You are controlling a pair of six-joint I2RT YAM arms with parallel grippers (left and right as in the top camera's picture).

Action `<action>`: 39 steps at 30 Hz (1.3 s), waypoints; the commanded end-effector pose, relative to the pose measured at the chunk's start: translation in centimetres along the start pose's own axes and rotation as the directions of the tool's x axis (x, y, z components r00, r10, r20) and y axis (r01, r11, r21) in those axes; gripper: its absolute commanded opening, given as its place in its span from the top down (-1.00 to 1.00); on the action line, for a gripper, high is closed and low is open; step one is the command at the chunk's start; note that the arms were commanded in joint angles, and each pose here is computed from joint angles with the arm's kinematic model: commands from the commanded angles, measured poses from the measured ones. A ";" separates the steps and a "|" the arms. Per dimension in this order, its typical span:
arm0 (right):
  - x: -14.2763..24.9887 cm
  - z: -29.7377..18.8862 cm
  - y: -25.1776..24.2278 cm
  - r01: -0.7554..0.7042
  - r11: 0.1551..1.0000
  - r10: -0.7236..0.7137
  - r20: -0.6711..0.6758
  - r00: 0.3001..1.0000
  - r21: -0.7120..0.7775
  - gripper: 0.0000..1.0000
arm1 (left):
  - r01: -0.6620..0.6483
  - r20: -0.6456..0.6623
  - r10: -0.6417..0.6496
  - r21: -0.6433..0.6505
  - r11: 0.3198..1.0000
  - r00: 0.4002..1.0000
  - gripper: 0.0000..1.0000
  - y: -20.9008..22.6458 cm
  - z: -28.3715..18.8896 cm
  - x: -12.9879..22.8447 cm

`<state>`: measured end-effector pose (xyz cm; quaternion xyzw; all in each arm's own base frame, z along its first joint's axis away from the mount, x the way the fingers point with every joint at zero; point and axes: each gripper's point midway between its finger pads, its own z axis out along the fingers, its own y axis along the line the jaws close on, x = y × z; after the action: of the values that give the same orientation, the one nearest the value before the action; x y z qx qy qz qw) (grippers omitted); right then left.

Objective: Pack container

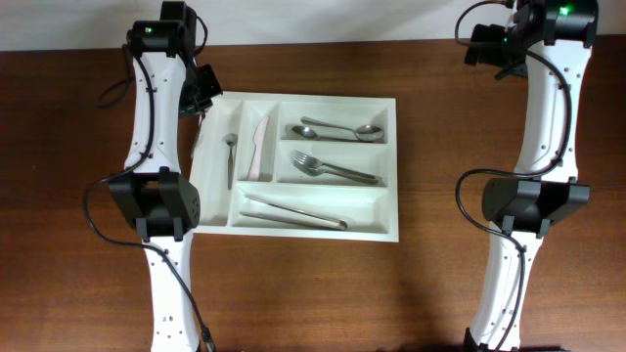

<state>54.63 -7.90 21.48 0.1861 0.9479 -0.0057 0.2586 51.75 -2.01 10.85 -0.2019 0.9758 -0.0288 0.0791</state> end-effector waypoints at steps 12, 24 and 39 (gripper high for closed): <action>-0.4 -1.1 0.3 0.002 1.000 -0.002 0.026 1.000 -0.005 -0.97 | 0.024 0.051 -0.025 0.020 1.000 0.998 0.96 1.3 -1.9 -1.4; -0.4 -1.1 0.3 0.002 1.000 -0.002 0.026 1.000 -0.005 -0.98 | -0.043 0.110 0.052 -0.082 0.996 0.993 0.96 4.2 -3.8 -2.6; -0.4 -1.1 0.3 0.002 1.000 -0.002 0.026 1.000 -0.005 -0.98 | -0.068 0.059 0.070 -0.024 0.997 0.996 0.96 3.3 -5.8 -0.4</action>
<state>54.63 -7.90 21.48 0.1863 0.9478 -0.0057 0.2586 49.87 1.94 12.40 -0.1792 0.9816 0.0136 0.0645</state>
